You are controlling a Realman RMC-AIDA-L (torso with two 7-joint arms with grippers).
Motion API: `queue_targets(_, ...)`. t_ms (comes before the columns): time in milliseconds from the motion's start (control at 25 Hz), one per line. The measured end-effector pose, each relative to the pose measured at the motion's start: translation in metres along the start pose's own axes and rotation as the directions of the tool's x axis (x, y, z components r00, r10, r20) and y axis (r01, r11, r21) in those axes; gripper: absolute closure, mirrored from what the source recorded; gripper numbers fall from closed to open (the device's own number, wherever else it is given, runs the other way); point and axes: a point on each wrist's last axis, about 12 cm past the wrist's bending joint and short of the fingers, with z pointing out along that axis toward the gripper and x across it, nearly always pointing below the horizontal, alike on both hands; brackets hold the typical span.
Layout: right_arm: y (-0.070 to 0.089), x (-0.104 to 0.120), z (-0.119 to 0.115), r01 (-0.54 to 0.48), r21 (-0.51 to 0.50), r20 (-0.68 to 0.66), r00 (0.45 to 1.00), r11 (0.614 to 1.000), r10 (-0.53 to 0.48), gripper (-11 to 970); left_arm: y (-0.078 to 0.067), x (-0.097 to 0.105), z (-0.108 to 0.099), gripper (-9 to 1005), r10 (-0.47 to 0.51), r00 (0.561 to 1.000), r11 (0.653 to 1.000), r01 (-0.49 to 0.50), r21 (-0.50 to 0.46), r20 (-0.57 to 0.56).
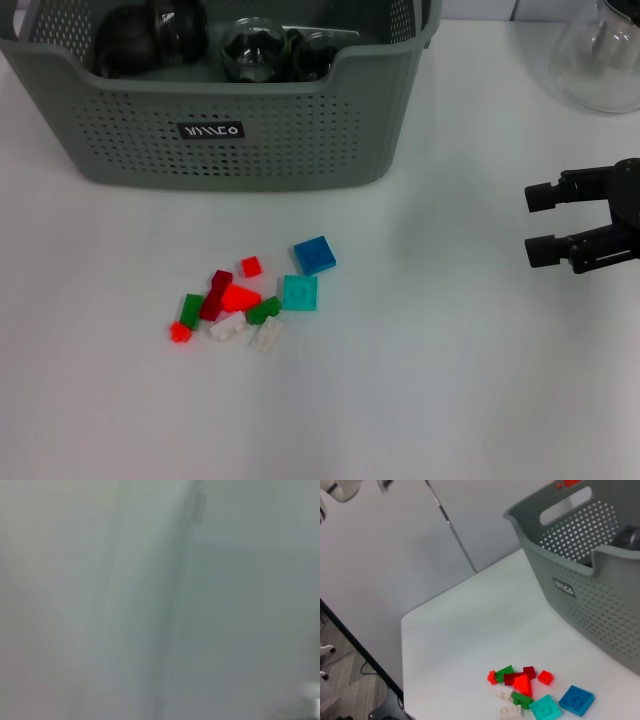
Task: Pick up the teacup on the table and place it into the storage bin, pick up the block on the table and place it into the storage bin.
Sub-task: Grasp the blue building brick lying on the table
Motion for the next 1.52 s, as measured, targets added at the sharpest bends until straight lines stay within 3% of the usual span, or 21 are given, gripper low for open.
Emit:
queue_targets(160,0.001,0.0,-0.001,0.014,-0.005,0.001,1.0,1.0,-0.014,32,-0.014,0.026,-0.01,135,0.051,0.998,0.987,-0.045,0.156,-0.036)
queue_targets(280,0.001,0.001,0.001,0.026,-0.014,-0.002,1.0,1.0,-0.026,32,-0.019,0.052,-0.019,122,0.013,0.999,0.971,-0.003,0.237,-0.043)
queue_targets(480,0.002,0.0,0.01,0.041,-0.039,-0.015,0.999,0.998,-0.042,32,-0.017,0.093,-0.028,124,-0.056,0.993,0.963,0.081,0.257,-0.104)
queue_targets(680,0.0,-0.004,0.028,0.057,-0.051,-0.081,0.995,0.997,-0.061,31,-0.013,0.121,-0.025,124,-0.046,0.962,0.952,0.124,0.28,-0.27)
queue_targets(960,-0.005,-0.021,0.064,0.113,-0.059,-0.215,0.969,0.992,-0.123,31,0.0,0.14,-0.014,124,-0.065,0.908,0.951,0.182,0.249,-0.415)
queue_targets(1520,-0.007,-0.05,0.134,0.266,-0.07,-0.365,0.89,0.962,-0.272,32,0.004,0.146,-0.019,124,-0.073,0.885,0.962,0.184,0.203,-0.459)
